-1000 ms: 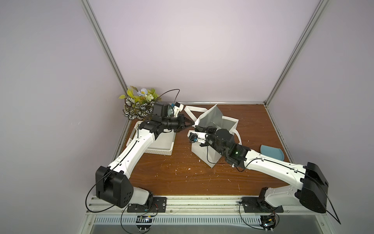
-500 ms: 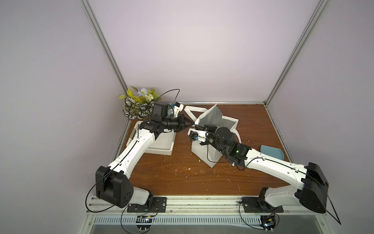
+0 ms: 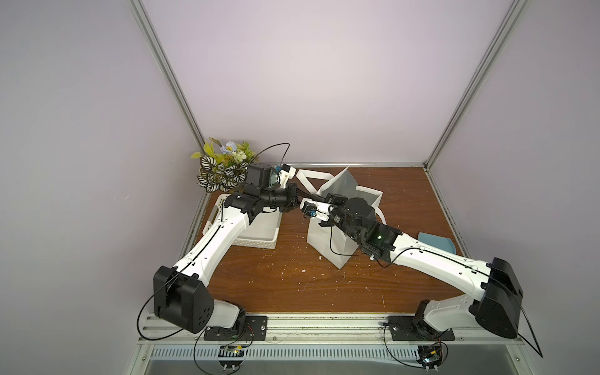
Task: Place the ice pack in the delivery bag
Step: Tear off the adhesive seal from the delivery bag.
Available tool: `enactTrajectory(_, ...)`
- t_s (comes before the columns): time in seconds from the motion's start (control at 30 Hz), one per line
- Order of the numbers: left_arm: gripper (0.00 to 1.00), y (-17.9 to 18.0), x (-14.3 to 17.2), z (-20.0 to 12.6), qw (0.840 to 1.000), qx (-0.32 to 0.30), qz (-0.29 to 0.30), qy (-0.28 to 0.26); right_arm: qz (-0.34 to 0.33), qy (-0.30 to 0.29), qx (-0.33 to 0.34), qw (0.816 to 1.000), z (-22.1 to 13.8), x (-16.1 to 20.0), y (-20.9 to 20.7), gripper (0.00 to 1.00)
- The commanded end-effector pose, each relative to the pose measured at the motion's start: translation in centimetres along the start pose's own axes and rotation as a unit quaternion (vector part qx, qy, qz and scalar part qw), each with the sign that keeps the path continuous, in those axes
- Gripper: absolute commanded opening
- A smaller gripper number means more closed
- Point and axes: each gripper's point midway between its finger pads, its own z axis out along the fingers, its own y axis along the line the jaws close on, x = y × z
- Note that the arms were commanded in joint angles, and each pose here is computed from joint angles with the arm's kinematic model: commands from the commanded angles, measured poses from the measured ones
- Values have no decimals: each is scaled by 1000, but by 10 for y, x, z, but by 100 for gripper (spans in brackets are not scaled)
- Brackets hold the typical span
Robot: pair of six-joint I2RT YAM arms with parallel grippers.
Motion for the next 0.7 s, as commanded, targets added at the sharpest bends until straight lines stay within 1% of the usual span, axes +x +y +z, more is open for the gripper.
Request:
enactTrajectory(0.0,0,-15,2,-4,1000,9,24,1,25,-14,37,999,-5,-12,-26,0)
enactTrajectory(0.1,0,-14,2,-4,1000,8,26,1,25,-22,23,999,-12,-12,-24,0)
enactTrajectory(0.13,0,-13,2,-4,1000,6,26,1,27,-27,18,999,-16,-13,-23,2)
enactTrajectory(0.17,0,-13,2,-4,1000,6,26,1,31,-31,14,999,-21,-14,-23,6)
enactTrajectory(0.3,0,-13,1,-3,1000,6,27,2,35,-33,-18,999,-32,-13,-17,17)
enactTrajectory(0.5,0,-18,0,-2,999,10,31,2,18,-16,-66,998,-33,-8,-1,19)
enactTrajectory(0.67,0,-17,2,-1,1000,9,29,4,4,-10,-81,997,-28,-8,8,22)
